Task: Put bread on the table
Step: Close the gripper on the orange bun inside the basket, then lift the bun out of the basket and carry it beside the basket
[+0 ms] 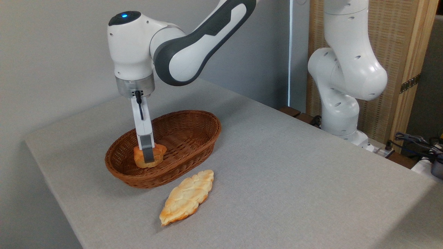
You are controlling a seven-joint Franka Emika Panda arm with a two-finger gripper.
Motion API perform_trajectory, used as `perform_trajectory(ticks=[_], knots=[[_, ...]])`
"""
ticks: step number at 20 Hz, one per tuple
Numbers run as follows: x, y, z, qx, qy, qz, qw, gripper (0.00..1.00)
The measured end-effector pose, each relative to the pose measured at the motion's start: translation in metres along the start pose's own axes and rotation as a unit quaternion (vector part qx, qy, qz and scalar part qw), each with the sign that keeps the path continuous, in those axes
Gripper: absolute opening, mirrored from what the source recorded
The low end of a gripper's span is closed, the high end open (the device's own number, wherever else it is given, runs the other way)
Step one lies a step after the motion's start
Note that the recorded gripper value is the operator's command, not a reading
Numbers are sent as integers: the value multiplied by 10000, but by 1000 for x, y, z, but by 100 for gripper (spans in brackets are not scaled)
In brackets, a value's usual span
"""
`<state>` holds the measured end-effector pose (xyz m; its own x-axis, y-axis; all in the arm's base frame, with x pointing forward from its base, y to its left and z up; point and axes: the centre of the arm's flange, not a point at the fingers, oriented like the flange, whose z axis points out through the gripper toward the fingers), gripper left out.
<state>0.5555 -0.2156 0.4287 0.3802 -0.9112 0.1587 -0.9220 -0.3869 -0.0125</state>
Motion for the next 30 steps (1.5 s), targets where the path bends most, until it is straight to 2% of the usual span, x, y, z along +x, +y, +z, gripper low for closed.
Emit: perform_trajectory(ticks=[4, 19, 22, 24, 28, 30], knots=[[0, 0, 0, 1, -1, 2, 10000, 39], [0, -2, -8, 65, 43, -15, 10000, 38], [-4, -10, -33, 239, 153, -83, 9996, 38], [-13, -17, -54, 237, 115, -177, 9995, 38], [-40, -31, -96, -8, -198, -401, 9990, 40], [-61, -35, -118, 54, -530, -229, 9983, 41]])
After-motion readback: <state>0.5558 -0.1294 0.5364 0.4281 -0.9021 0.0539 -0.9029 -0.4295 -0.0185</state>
